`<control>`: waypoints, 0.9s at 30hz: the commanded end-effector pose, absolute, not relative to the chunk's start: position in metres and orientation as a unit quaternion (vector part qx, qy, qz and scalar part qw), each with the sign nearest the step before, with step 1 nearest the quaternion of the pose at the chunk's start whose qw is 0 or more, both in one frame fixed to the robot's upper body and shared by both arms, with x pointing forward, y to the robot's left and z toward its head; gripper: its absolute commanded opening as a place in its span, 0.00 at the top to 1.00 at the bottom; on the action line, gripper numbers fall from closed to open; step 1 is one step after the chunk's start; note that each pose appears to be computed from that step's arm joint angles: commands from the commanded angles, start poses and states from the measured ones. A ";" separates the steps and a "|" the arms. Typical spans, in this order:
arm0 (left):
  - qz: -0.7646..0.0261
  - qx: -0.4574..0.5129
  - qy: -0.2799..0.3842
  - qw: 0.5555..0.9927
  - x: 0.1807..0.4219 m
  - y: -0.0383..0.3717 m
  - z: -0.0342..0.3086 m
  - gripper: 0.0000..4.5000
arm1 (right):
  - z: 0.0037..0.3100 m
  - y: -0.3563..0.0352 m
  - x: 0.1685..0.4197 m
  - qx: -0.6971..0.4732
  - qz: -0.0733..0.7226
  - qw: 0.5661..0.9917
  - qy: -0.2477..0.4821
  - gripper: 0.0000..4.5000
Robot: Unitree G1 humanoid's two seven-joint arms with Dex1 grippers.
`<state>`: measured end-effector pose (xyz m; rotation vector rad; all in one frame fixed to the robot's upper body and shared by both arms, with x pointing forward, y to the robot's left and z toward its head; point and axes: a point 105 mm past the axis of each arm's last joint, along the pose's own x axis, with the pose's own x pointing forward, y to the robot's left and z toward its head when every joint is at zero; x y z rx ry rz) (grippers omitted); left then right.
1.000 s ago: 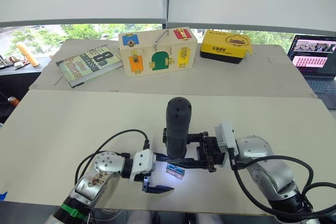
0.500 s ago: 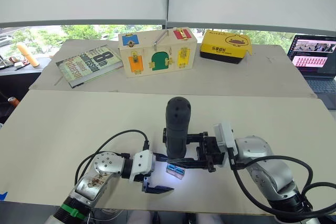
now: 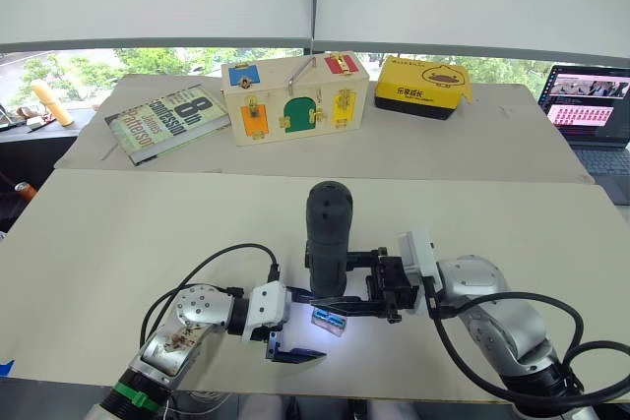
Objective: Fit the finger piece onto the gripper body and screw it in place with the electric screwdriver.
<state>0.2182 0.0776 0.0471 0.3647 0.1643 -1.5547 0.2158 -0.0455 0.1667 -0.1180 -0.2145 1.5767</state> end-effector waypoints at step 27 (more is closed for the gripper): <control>-0.695 0.147 0.132 0.692 0.210 0.083 0.026 0.02 | 0.167 -0.042 0.212 -0.094 0.719 0.679 -0.115 0.57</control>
